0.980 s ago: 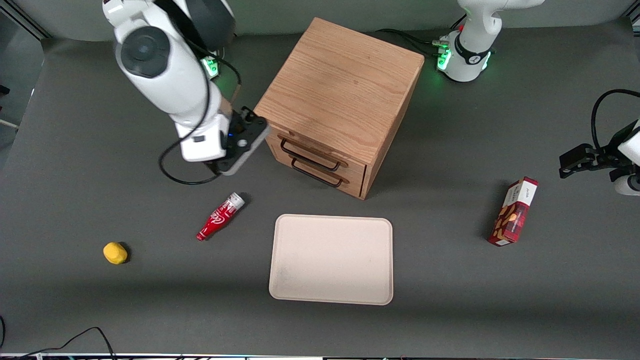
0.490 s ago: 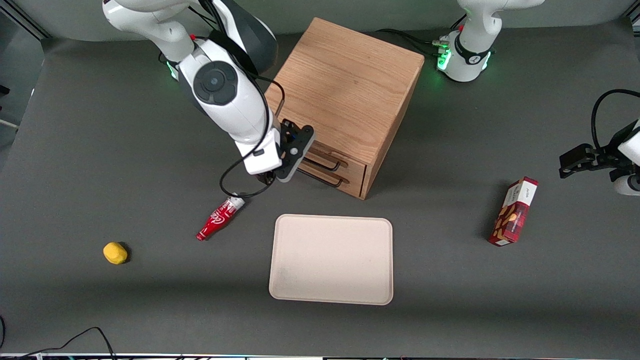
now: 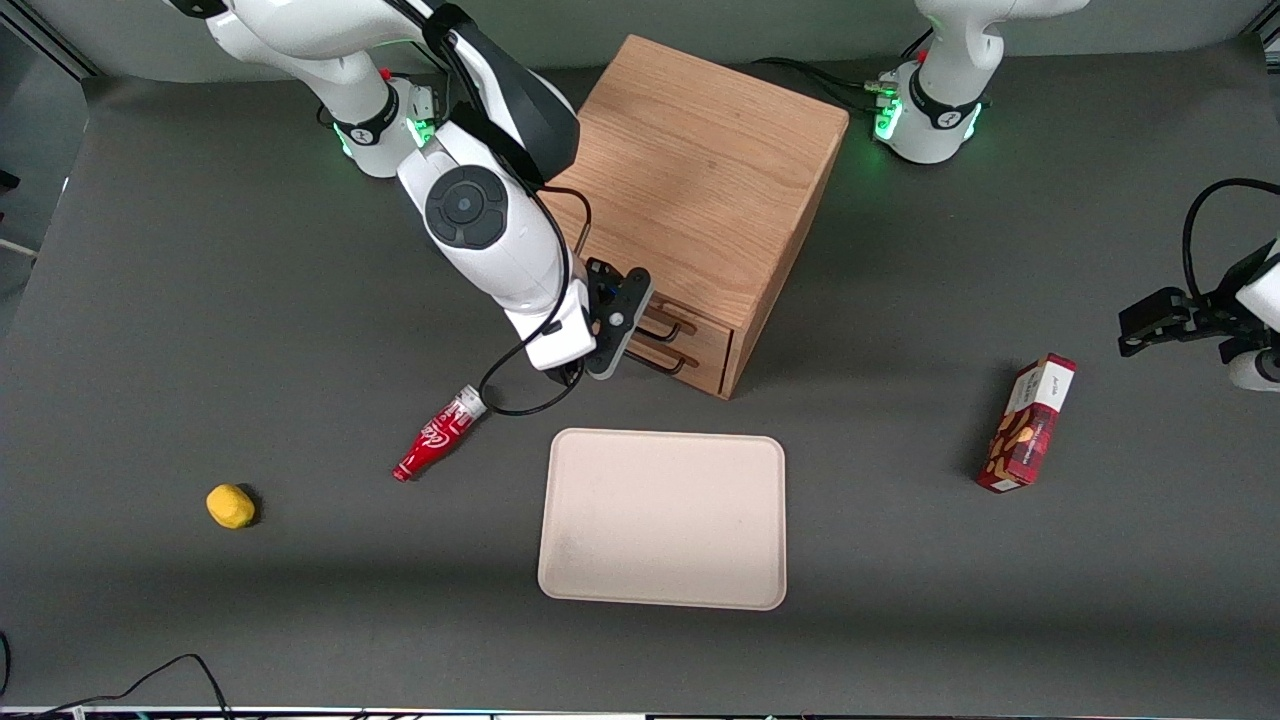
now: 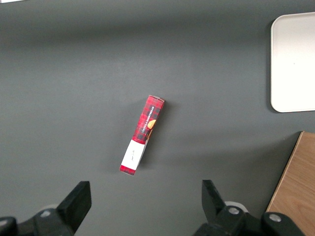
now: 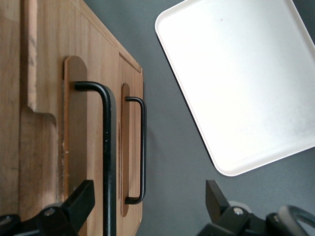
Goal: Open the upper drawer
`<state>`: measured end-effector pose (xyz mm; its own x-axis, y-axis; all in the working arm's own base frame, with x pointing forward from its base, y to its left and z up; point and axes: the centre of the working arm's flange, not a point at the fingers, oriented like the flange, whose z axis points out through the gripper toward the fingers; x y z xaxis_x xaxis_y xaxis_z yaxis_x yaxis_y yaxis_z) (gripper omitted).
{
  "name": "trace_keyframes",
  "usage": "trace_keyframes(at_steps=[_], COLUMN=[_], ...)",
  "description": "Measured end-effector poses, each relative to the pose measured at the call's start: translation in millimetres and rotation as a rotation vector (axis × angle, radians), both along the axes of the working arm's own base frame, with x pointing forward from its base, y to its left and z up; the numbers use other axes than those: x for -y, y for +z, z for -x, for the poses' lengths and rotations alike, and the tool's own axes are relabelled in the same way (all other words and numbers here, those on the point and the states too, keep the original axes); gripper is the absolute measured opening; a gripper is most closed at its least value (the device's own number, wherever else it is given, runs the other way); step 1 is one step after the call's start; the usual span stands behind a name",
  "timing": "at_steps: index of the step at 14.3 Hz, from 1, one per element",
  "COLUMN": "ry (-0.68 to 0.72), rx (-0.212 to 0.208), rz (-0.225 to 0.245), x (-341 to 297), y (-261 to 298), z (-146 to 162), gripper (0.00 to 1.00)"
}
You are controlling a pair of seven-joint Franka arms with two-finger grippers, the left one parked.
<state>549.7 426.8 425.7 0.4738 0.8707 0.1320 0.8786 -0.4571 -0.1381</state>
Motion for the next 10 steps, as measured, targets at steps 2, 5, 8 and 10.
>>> trace_keyframes(at_steps=[2,5,8,10], ry=[0.022,0.039,0.043,0.060], rx=[0.003,-0.003,-0.007,-0.006], rz=[-0.004,-0.007,-0.014,-0.018], x=[-0.7,-1.9,-6.4,-5.7], y=[-0.8,-11.1,-27.9,-35.3], z=[-0.6,-2.9,-5.7,-9.8], gripper=[1.00,1.00,1.00,1.00])
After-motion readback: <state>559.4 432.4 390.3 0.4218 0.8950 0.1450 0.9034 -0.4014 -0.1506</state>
